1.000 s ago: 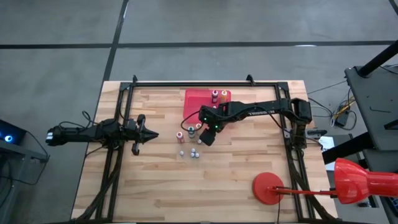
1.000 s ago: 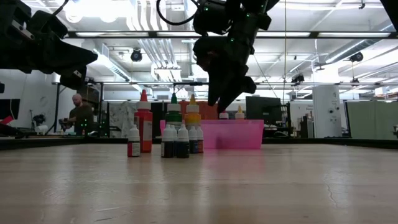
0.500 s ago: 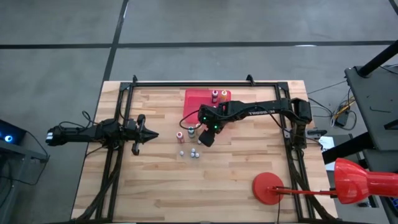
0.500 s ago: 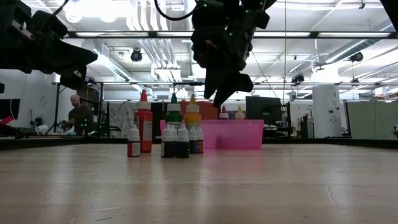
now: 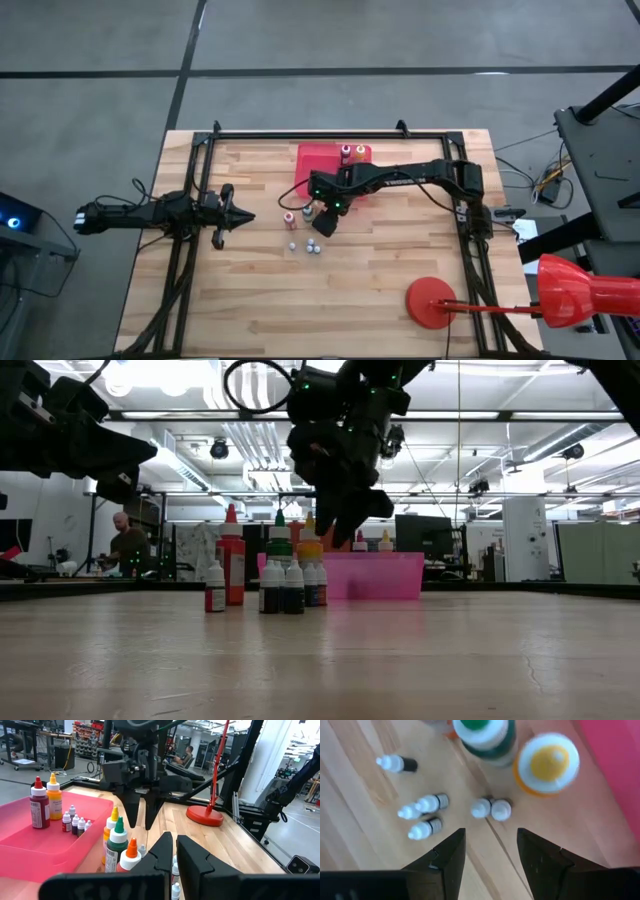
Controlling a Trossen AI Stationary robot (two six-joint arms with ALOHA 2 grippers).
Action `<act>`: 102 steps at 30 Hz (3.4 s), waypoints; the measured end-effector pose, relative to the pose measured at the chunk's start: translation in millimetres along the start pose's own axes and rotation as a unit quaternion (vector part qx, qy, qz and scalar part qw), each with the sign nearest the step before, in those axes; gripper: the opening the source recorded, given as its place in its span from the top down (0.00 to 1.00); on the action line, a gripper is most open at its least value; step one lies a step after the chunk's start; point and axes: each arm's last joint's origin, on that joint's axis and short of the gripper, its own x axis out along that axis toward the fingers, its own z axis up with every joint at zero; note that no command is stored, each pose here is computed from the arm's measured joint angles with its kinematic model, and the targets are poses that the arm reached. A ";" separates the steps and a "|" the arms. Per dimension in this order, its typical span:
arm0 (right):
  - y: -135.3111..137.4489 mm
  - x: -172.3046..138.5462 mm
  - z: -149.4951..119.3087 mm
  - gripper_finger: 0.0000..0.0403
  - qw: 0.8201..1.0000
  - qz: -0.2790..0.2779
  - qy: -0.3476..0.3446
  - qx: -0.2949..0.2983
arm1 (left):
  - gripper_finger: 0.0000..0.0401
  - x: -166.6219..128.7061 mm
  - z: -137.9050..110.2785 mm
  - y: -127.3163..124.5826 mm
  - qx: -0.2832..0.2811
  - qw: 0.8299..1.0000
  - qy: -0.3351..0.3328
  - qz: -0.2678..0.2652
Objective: Pick & Place food coloring
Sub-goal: Put the small red food coloring bottle into the pink bin
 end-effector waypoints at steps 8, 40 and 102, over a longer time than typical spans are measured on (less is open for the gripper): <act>3.3 10.2 9.7 0.58 1.000 -0.009 0.017 -0.007 | 1.00 0.1 -0.1 0.0 0.000 1.000 0.001 0.000; -1.2 20.4 10.5 0.58 0.999 -0.047 0.027 0.003 | 1.00 0.1 0.0 0.0 0.000 1.000 0.001 0.000; -7.8 42.2 7.2 0.61 0.999 -0.043 0.020 0.001 | 1.00 0.1 -0.1 0.0 0.000 1.000 0.001 0.000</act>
